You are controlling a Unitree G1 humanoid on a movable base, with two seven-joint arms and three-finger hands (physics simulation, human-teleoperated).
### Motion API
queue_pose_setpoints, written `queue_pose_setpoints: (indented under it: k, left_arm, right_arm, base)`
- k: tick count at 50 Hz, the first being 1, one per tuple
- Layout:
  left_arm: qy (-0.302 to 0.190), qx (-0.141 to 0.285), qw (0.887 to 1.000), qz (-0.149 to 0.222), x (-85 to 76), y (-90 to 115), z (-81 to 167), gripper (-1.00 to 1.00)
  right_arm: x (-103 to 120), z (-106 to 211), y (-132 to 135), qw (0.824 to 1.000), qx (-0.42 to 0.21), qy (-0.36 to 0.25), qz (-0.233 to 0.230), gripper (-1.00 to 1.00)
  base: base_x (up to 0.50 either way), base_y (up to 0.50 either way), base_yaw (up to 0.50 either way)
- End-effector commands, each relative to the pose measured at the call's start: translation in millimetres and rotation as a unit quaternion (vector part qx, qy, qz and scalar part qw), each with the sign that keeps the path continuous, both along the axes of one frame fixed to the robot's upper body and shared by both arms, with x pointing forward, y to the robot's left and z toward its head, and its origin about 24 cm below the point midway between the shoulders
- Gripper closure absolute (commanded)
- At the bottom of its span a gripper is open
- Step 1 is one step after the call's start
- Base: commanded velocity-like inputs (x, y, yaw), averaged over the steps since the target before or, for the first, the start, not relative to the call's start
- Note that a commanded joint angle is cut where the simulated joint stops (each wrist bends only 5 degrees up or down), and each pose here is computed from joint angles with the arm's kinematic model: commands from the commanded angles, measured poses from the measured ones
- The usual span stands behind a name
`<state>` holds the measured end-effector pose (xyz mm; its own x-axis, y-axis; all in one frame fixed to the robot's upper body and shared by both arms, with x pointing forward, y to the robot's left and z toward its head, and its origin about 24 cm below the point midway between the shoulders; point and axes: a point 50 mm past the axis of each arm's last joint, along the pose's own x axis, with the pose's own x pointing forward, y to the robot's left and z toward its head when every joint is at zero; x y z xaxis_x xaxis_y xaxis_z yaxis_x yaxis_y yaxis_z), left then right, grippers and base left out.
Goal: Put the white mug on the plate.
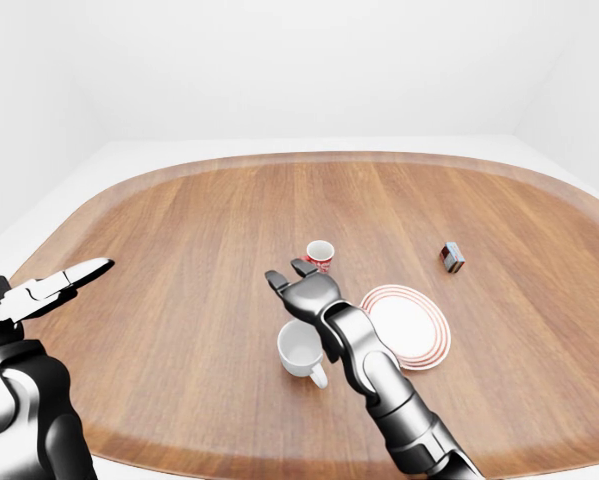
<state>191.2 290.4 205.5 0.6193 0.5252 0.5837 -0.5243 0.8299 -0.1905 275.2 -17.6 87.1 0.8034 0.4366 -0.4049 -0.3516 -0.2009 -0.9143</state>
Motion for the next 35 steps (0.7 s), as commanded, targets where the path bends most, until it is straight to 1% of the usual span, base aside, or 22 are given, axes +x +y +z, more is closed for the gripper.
queue_pose_setpoints:
  k: [1,12,24,35]
  left_arm:
    - [0.003,-0.002,1.000,0.000,0.5,0,-1,-1.00]
    - [0.003,-0.004,1.000,0.001,-0.2,1,-2,-1.00]
    - [0.007,-0.006,1.000,0.001,0.1,2,-4,-1.00]
    - [0.007,-0.007,1.000,0.001,0.1,1,-4,-1.00]
  right_arm:
    - [14,-3,4,0.999,0.009,0.025,-0.027,-1.00]
    - [17,-18,12,0.998,-0.002,0.062,-0.029,-1.00]
    - [19,-34,11,0.994,-0.010,0.102,-0.042,-1.00]
    - [22,-42,9,0.991,-0.021,0.122,-0.049,-1.00]
  base:
    - [0.00,0.00,0.00]
    - [0.00,0.00,0.00]
    - [0.00,0.00,0.00]
    - [0.00,0.00,0.00]
